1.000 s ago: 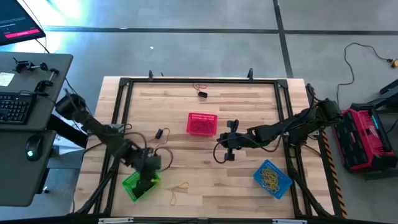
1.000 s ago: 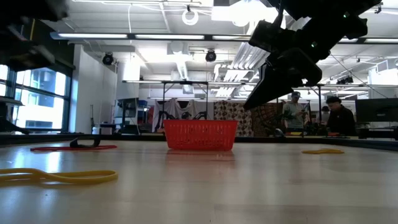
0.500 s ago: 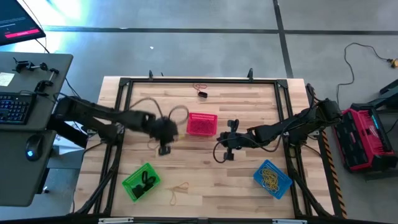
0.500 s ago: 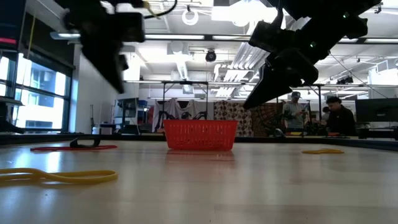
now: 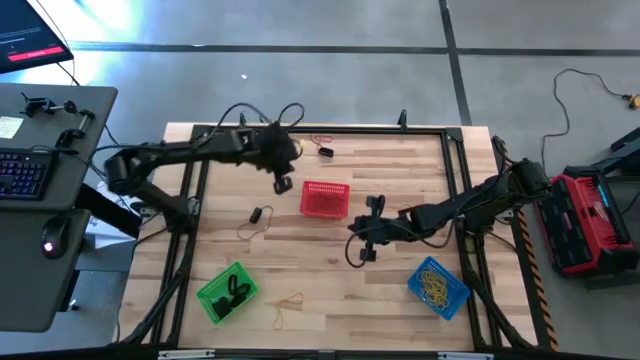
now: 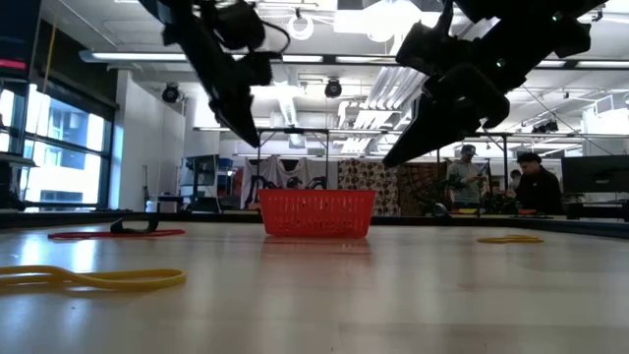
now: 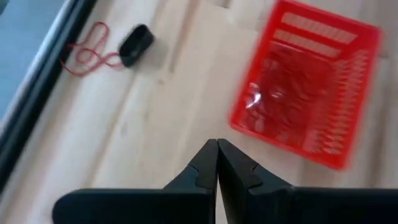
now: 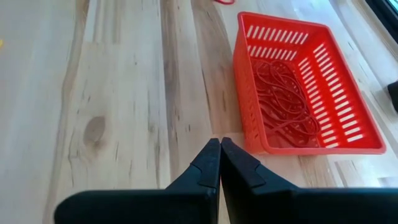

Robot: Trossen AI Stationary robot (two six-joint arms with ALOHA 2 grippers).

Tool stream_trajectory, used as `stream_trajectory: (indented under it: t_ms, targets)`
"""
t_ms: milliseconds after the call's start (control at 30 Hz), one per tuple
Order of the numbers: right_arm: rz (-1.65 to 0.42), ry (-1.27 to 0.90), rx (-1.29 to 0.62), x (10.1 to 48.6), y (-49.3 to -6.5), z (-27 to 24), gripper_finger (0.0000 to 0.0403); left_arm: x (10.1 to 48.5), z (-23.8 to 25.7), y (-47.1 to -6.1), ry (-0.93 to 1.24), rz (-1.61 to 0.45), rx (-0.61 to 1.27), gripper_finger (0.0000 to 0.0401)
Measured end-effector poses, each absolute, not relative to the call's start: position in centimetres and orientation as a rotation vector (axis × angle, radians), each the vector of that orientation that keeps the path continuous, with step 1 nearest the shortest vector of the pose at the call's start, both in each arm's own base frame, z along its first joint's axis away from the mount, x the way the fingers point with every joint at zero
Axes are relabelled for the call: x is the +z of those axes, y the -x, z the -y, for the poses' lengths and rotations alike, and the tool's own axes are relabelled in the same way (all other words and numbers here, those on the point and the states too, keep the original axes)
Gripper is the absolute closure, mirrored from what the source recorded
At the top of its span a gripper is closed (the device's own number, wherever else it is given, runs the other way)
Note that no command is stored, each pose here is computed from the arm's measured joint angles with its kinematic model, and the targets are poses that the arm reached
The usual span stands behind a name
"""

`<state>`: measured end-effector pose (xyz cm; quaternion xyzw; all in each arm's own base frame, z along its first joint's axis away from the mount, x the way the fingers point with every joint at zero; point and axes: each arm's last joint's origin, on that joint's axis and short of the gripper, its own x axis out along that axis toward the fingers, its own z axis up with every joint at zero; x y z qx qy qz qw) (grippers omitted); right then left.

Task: Sort rubber bands into baskets
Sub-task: Put the red rubber band into the red bin

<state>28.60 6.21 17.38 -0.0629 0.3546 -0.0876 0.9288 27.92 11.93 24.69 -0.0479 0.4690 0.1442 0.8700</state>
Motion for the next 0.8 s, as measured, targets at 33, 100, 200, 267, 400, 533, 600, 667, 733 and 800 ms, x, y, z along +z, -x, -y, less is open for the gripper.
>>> stream_trajectory:
  t_ms: [33,100,200,267,400,533,600,667,733,800]
  targets:
    - [-0.726,0.13,-0.177,17.4,-28.6,-6.3,0.0403,24.5,-12.7,-28.4,0.092,-0.988,0.305,0.0401]
    - [-0.726,0.128,-0.176,17.4,-28.6,-6.4,0.0403,24.2,-14.2,-29.2,0.092,-1.003,0.297,0.0401]
    - [-0.726,0.126,-0.172,17.4,-28.5,-6.5,0.0403,23.7,-16.5,-30.4,0.111,-1.019,0.263,0.0401]
    - [-0.725,0.126,-0.169,17.4,-28.5,-6.6,0.0403,23.2,-18.0,-31.2,0.117,-1.038,0.263,0.0401]
    - [-0.725,0.127,-0.165,17.4,-28.5,-6.8,0.0403,22.0,-20.7,-32.7,0.12,-1.067,0.268,0.0401]
    - [-0.728,0.128,-0.165,17.3,-28.5,-6.8,0.0403,20.6,-23.0,-33.7,0.122,-1.089,0.277,0.0401]
    - [-0.728,0.128,-0.166,17.3,-28.5,-6.8,0.0403,20.0,-24.0,-34.1,0.121,-1.097,0.281,0.0401]
    - [-0.728,0.129,-0.165,17.3,-28.5,-6.8,0.0403,19.5,-25.0,-34.4,0.129,-1.099,0.292,0.0398]
    - [-0.729,0.13,-0.165,17.3,-28.5,-6.8,0.0403,18.6,-25.6,-34.6,0.138,-1.114,0.295,0.039]
    - [-0.731,0.131,-0.165,17.3,-28.5,-6.8,0.0403,17.8,-26.1,-34.8,0.145,-1.13,0.295,0.0378]
